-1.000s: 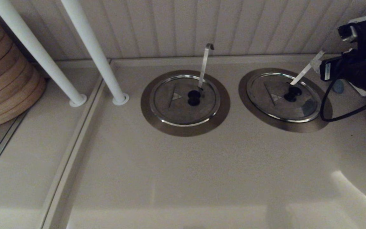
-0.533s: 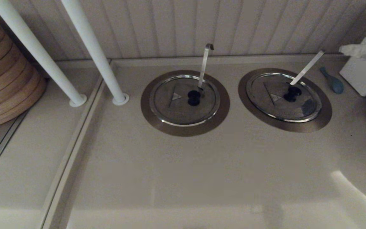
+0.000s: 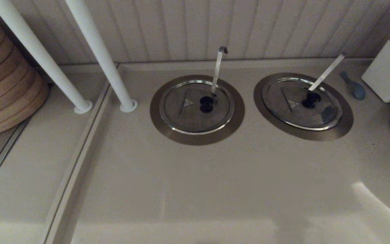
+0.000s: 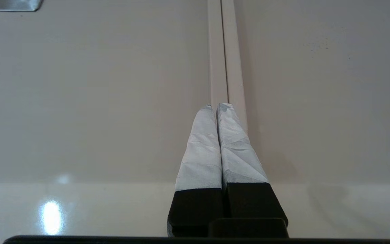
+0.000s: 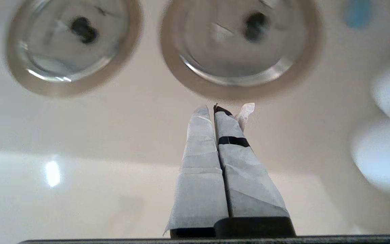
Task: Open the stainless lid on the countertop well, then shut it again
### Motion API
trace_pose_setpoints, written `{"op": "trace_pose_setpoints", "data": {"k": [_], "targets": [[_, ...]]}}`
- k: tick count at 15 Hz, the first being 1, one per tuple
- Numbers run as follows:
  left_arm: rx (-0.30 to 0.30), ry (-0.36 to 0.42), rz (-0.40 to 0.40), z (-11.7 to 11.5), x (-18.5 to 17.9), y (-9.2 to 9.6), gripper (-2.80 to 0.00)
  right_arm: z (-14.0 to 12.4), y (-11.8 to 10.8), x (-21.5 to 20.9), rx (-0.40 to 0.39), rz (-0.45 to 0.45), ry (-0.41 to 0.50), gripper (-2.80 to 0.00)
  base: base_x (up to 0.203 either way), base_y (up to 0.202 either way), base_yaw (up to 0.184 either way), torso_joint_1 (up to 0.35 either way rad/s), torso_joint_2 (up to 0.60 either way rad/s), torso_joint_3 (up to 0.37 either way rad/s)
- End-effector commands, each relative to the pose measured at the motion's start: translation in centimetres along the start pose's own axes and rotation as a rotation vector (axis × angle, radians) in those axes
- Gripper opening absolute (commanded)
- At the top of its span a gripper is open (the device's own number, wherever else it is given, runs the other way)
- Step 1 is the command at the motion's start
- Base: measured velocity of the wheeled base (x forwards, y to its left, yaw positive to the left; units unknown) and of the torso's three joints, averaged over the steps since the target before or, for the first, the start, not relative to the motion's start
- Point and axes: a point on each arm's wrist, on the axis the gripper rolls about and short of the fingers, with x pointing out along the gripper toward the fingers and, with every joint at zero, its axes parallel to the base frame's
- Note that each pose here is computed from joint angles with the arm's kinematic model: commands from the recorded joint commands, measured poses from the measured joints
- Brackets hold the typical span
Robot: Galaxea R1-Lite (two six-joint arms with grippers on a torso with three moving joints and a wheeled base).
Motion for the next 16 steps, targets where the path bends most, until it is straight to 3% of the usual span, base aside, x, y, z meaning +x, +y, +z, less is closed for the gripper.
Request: {"op": "trace_pose_setpoints", "data": {"k": [1, 4, 6, 8, 10, 11, 14, 16], "targets": [[0.000, 0.000, 0.000, 0.0, 0.0, 0.0, -2.80, -2.5, 0.7, -5.9, -0.017, -0.079, -0.111, -2.80, 0.000, 0.000, 0.000, 0.000, 0.00, 0.000], [0.000, 0.000, 0.000, 0.0, 0.0, 0.0, -2.80, -5.1, 1.3, -9.8, -0.052, -0.204, -0.150, -2.80, 0.000, 0.000, 0.000, 0.000, 0.00, 0.000], [0.000, -0.001, 0.000, 0.0, 0.0, 0.0, -2.80, -7.1, 1.6, -11.6, -0.073, -0.227, -0.175, -2.80, 0.000, 0.000, 0.000, 0.000, 0.00, 0.000], [0.000, 0.000, 0.000, 0.0, 0.0, 0.0, -2.80, -9.9, 1.8, -12.6, -0.083, -0.205, -0.191, -2.80, 0.000, 0.000, 0.000, 0.000, 0.00, 0.000], [0.000, 0.000, 0.000, 0.0, 0.0, 0.0, -2.80, -11.2, 1.5, -11.7, 0.044, -0.200, -0.136, -2.80, 0.000, 0.000, 0.000, 0.000, 0.00, 0.000], [0.000, 0.000, 0.000, 0.0, 0.0, 0.0, -2.80, -12.0, 1.3, -11.1, 0.069, -0.183, -0.106, -2.80, 0.000, 0.000, 0.000, 0.000, 0.00, 0.000], [0.000, 0.000, -0.001, 0.0, 0.0, 0.0, -2.80, -14.1, 0.7, -11.4, -0.001, -0.093, -0.147, -2.80, 0.000, 0.000, 0.000, 0.000, 0.00, 0.000], [0.000, -0.001, 0.000, 0.0, 0.0, 0.0, -2.80, -17.4, 0.9, -12.0, -0.052, -0.062, -0.205, -2.80, 0.000, 0.000, 0.000, 0.000, 0.00, 0.000]]}}
